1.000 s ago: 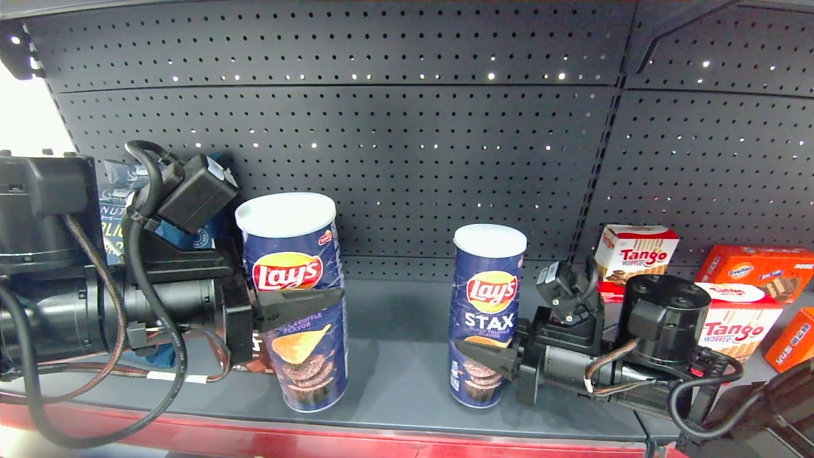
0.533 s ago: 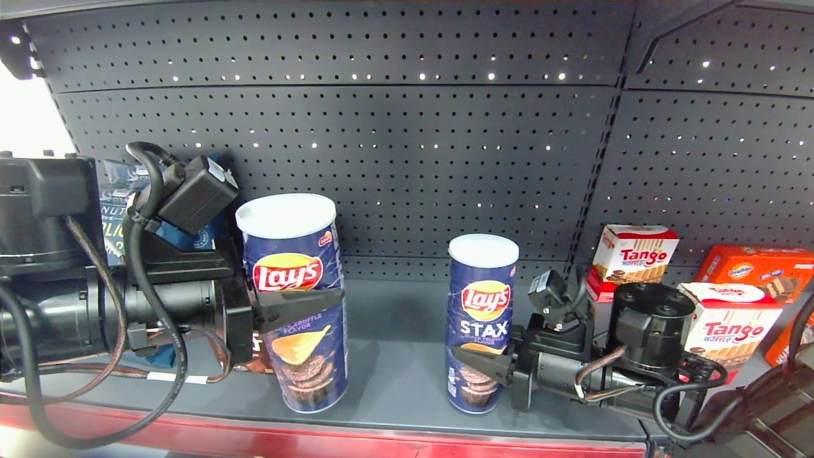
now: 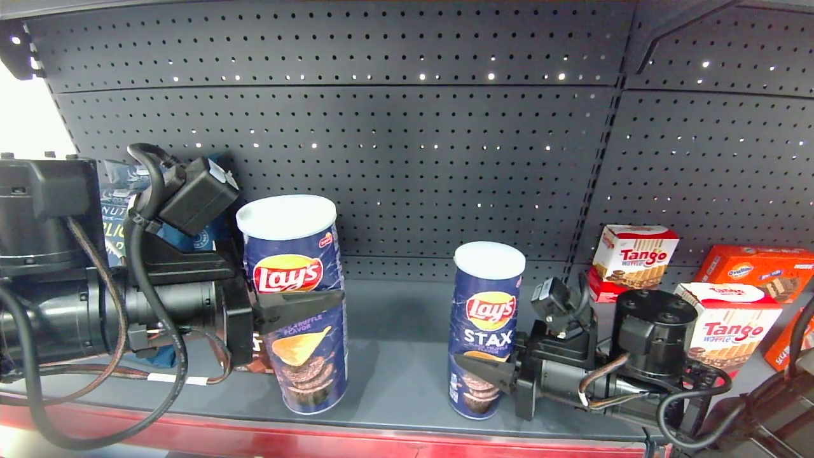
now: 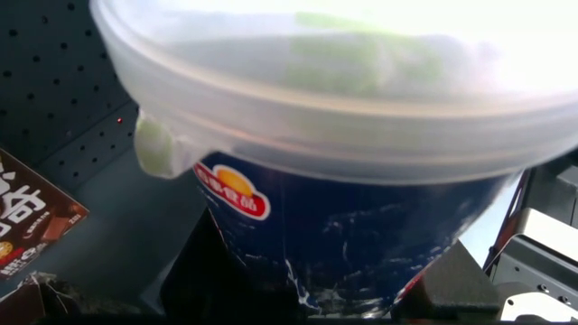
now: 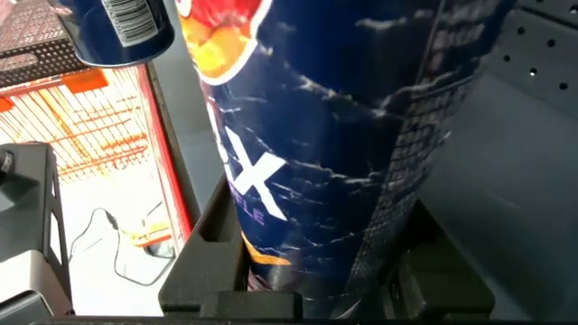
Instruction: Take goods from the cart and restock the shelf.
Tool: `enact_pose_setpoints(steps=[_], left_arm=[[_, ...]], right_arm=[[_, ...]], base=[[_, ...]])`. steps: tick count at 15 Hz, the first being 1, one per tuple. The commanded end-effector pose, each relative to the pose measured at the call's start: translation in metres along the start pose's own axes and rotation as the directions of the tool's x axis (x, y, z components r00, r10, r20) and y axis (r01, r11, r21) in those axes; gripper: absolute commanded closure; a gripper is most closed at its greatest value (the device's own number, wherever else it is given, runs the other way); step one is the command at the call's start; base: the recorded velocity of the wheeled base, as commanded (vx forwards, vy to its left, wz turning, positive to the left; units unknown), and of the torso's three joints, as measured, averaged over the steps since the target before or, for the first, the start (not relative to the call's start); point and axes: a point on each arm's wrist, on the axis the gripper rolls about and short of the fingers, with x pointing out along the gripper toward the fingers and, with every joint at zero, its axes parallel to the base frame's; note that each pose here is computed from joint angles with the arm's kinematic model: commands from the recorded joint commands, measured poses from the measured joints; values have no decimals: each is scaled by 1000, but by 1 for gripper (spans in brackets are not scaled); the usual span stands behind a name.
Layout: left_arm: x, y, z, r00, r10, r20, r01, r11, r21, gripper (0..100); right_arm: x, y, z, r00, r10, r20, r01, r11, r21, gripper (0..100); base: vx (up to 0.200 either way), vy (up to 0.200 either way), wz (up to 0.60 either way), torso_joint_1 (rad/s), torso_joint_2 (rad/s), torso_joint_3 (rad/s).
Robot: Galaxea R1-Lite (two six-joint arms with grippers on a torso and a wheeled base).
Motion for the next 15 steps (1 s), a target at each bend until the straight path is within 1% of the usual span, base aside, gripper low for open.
enact_pose_setpoints(steps=[1,7,13,14,15], left_arm=[[0,0,0,1000,0,-2,0,1000,-1,100],[0,0,-1,1000,0,-2,0,1000,-1,100],[0,-2,-7,1000,-4,-19,4,1000,-11,100],[0,-2,-8,1000,-5,-22,4,1000,-13,100],[0,-2,-8,1000,-5,-22,4,1000,-13,100]], right_arm=[[0,0,-2,1000,0,-9,0,1000,3,0],[-1,1,1,1000,-5,8,5,1000,-5,0],[-27,7,17,998,-26,59,27,999,-27,0],[-35,10,26,996,-25,88,28,999,-42,0],[-38,11,29,995,-27,99,32,998,-45,0]], base=[[0,0,0,0,0,0],[0,0,0,0,0,0],[0,0,0,0,0,0],[0,0,0,0,0,0],[0,0,0,0,0,0]])
